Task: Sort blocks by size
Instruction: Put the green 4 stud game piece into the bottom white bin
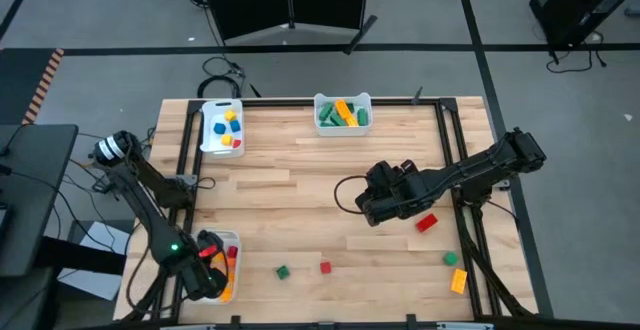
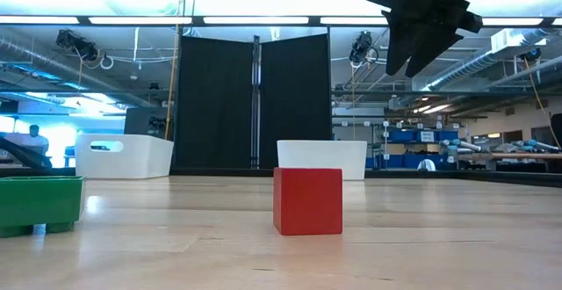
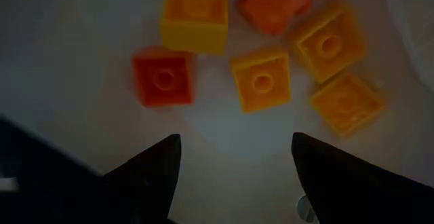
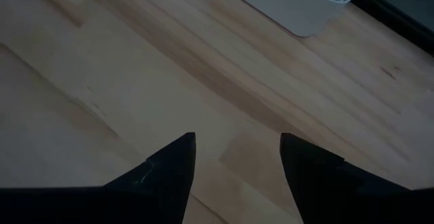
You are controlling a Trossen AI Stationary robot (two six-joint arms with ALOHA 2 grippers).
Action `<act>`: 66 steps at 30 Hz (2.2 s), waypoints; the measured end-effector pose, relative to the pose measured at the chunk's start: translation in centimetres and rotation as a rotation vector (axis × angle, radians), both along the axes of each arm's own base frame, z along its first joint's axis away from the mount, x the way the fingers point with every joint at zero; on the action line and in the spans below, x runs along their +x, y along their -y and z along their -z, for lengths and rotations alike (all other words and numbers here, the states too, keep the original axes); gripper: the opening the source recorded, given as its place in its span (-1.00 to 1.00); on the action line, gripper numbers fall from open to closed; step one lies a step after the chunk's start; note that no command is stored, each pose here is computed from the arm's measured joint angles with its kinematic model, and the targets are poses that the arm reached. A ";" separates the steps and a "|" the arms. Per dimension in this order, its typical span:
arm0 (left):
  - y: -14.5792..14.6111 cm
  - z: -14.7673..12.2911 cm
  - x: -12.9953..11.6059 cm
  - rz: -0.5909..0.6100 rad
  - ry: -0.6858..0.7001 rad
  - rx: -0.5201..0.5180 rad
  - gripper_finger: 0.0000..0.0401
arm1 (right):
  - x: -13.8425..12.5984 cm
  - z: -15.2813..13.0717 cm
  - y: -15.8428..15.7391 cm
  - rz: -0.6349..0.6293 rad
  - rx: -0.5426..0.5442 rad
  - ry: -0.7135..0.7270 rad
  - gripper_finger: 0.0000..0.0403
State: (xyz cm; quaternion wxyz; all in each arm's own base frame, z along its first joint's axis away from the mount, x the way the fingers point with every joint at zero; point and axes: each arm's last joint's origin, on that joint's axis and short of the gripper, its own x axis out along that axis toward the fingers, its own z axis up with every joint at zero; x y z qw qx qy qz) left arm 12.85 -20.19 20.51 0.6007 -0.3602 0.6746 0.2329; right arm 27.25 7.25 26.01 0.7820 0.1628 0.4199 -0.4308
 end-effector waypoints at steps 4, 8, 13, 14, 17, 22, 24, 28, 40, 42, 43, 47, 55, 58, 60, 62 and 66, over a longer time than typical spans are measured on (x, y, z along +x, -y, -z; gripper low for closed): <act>-0.4 -2.0 0.0 -0.021 0.063 0.056 0.44 | 0.0 0.0 0.0 -0.005 0.015 -0.006 0.12; -0.7 -3.9 0.6 -0.057 0.178 0.137 0.44 | 0.0 0.1 -0.1 -0.029 0.028 -0.025 0.12; -0.8 -5.4 1.4 -0.026 0.314 0.203 0.44 | 0.0 0.1 -0.1 -0.031 0.028 -0.026 0.12; -0.9 -5.5 1.6 -0.024 0.329 0.213 0.44 | 0.0 0.1 -0.1 -0.031 0.028 -0.026 0.12; -1.4 -5.6 2.3 -0.002 0.345 0.231 0.44 | 0.0 0.1 -0.2 -0.035 0.031 -0.019 0.12; -2.5 -5.6 3.7 0.066 0.356 0.258 0.44 | 0.0 0.1 -0.5 -0.048 0.030 -0.020 0.12; -3.0 -5.6 4.4 0.117 0.369 0.268 0.44 | -0.1 0.1 -0.6 -0.051 0.030 -0.020 0.12; -3.5 -5.9 6.2 0.287 0.476 0.299 0.42 | -0.1 0.1 -0.8 -0.056 0.030 -0.021 0.12; -2.2 -1.6 13.0 0.573 0.597 0.255 0.32 | -0.1 0.1 -0.8 -0.065 0.027 -0.026 0.12; -1.8 -0.3 13.5 0.595 0.545 0.245 0.32 | -0.1 0.1 -0.8 -0.068 0.026 -0.029 0.12; -1.6 0.3 13.7 0.603 0.523 0.236 0.32 | -0.1 0.1 -0.8 -0.070 0.025 -0.030 0.12; -0.6 1.6 14.9 0.630 0.488 0.224 0.32 | -0.1 0.1 -0.8 -0.071 0.025 -0.031 0.13; 0.3 3.4 16.2 0.653 0.501 0.222 0.32 | -0.1 0.1 -0.8 -0.092 0.018 -0.044 0.12; 0.5 4.2 16.4 0.648 0.494 0.222 0.32 | -0.1 0.1 -0.8 -0.092 0.017 -0.044 0.13; 0.6 4.5 16.7 0.641 0.508 0.219 0.32 | -0.1 0.1 -0.8 -0.094 0.017 -0.045 0.12; 0.6 4.8 16.9 0.639 0.508 0.221 0.32 | -0.2 0.1 -1.0 -0.099 0.017 -0.046 0.12; 0.5 5.7 17.2 0.639 0.490 0.235 0.32 | -0.3 0.1 -1.3 -0.113 0.016 -0.049 0.12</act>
